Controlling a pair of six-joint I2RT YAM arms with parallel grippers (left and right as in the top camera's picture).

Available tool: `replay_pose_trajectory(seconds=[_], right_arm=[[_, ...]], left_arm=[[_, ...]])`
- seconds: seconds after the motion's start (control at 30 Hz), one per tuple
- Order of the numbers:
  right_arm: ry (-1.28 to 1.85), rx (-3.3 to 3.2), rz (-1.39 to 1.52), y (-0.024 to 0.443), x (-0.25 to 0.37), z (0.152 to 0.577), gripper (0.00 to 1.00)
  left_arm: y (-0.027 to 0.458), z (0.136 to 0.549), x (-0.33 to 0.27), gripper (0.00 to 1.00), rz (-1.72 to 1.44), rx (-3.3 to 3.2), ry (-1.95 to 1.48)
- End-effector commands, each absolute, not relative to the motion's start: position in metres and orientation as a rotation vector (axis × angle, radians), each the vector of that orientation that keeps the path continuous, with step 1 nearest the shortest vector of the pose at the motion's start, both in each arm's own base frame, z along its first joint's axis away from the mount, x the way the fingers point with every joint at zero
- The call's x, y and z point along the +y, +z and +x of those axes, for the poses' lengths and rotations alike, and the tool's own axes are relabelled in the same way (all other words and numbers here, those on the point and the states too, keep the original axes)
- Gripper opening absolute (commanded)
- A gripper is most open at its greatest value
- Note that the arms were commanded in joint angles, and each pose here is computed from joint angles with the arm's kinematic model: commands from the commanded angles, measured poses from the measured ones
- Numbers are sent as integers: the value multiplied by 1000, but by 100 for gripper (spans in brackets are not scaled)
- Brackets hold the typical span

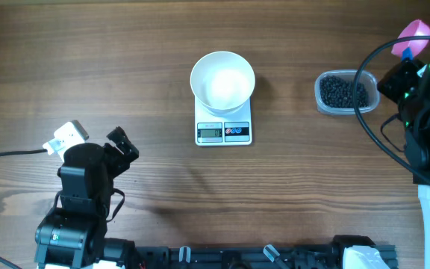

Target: Scoop item into bowl and weigh 150g on scale

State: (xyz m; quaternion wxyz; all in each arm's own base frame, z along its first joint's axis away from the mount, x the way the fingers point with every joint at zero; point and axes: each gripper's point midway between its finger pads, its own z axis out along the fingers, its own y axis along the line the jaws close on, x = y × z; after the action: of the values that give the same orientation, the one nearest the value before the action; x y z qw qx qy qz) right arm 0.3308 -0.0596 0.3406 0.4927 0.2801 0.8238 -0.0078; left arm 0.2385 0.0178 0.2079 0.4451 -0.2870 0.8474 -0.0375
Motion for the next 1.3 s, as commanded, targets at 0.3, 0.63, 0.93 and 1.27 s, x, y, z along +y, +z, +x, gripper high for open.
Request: replay_pose_trajectory(seconds=[0.3, 0.63, 0.93, 1.27], right_arm=[[245, 2075, 587, 337, -20, 331, 4], [358, 2115, 491, 336, 2, 331, 4], [325, 2130, 450, 334, 0, 331, 4], [321, 2164, 461, 327, 1, 326, 4]], left_arm=[[208, 238, 20, 100, -730, 2093, -89], [207, 238, 19, 100, -727, 2097, -97], [205, 241, -15, 100, -521, 2189, -259], [217, 223, -98, 100, 129, 2230, -634]])
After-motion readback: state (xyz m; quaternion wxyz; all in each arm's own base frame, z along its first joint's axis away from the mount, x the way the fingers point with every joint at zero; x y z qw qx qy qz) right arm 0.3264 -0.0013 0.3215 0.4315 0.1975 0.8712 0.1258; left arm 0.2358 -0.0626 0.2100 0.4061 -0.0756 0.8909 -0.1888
